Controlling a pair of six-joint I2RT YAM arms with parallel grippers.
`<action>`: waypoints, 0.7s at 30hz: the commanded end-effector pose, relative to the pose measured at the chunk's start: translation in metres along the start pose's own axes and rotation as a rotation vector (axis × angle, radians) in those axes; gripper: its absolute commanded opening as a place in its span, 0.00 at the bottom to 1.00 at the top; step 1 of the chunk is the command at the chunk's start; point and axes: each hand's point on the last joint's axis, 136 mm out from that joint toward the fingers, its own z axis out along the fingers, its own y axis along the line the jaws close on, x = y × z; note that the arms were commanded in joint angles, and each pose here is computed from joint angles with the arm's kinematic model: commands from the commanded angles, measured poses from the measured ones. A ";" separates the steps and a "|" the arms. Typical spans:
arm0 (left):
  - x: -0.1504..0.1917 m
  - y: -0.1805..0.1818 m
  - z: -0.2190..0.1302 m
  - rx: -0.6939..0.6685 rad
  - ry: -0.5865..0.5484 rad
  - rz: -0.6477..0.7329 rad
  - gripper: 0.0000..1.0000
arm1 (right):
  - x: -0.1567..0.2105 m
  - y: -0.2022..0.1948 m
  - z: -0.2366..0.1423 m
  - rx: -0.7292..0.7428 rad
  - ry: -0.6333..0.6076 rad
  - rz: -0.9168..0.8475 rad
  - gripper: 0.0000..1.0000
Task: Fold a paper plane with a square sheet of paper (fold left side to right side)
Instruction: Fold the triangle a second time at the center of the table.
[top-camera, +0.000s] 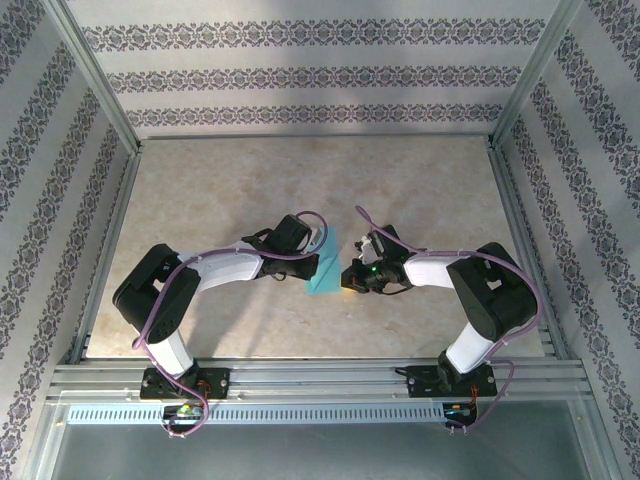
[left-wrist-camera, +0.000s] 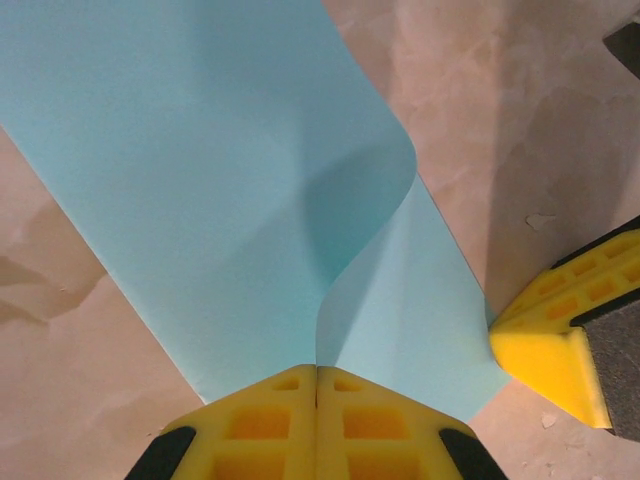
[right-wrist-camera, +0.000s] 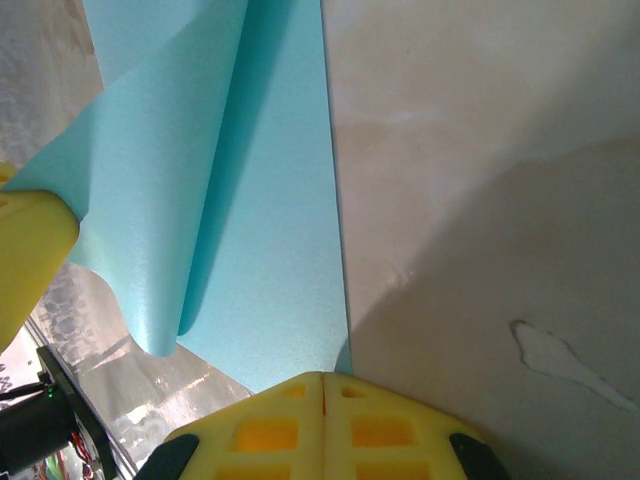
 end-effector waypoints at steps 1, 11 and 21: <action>-0.006 0.009 0.003 -0.031 -0.012 0.021 0.03 | 0.019 -0.033 0.007 0.122 0.053 0.045 0.00; -0.006 0.013 0.007 -0.047 -0.009 0.025 0.03 | 0.019 -0.035 0.007 0.129 0.054 0.044 0.00; -0.014 0.015 0.008 -0.052 -0.034 0.025 0.03 | 0.020 -0.035 0.007 0.131 0.054 0.044 0.00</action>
